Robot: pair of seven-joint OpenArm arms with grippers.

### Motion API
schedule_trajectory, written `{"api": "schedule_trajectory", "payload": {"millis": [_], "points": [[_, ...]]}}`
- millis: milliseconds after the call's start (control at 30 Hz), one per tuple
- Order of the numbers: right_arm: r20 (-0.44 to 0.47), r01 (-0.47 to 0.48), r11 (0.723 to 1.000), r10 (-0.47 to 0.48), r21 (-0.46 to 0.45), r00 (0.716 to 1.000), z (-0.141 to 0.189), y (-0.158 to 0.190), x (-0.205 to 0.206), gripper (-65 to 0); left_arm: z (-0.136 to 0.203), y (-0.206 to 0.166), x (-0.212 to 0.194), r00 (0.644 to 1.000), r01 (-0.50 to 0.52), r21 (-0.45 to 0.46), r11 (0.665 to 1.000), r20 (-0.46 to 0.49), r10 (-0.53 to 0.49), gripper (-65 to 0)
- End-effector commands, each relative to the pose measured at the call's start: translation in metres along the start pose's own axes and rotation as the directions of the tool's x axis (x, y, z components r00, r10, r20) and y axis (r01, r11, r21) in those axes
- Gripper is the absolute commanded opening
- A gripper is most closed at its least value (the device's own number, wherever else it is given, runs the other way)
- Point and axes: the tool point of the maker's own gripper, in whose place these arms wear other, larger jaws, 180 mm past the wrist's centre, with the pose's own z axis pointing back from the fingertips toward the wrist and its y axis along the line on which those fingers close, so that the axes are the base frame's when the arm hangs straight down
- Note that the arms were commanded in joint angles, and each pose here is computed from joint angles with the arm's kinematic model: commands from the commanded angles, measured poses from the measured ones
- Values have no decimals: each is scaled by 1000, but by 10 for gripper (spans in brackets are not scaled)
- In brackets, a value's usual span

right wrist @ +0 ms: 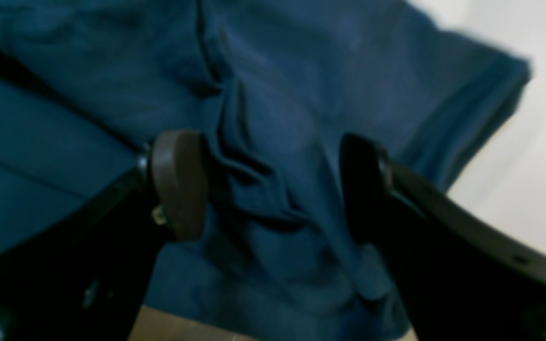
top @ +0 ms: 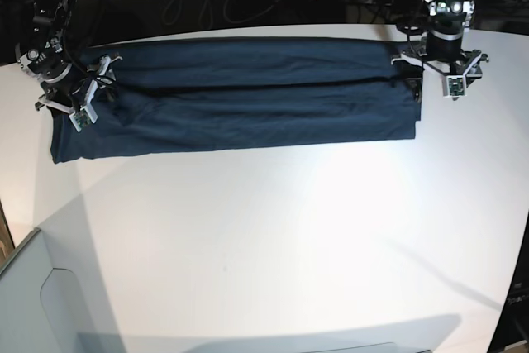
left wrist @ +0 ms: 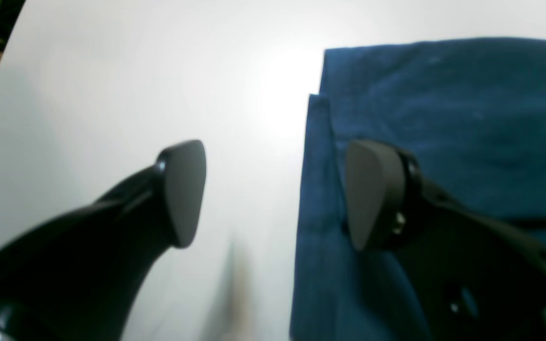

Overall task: Fold the T-shirt properly
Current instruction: 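Grasp the end of the folded strip with the left gripper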

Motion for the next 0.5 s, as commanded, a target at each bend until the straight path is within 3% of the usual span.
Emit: {"api": "schedule_trajectory", "payload": {"millis": [0, 233, 467], "points": [[31, -22, 1000, 22, -2, 999, 4, -5, 9, -241, -1, 4, 2, 1000, -1, 6, 1000, 13, 1, -208], [27, -19, 1000, 19, 0, 999, 3, -4, 7, -241, -14, -14, -15, 986, -165, -70, 984, -35, 162, -208], [13, -18, 1000, 18, 7, 1000, 4, -1, 1, -241, -15, -31, -17, 982, -188, -120, 975, -49, 183, -210]]}}
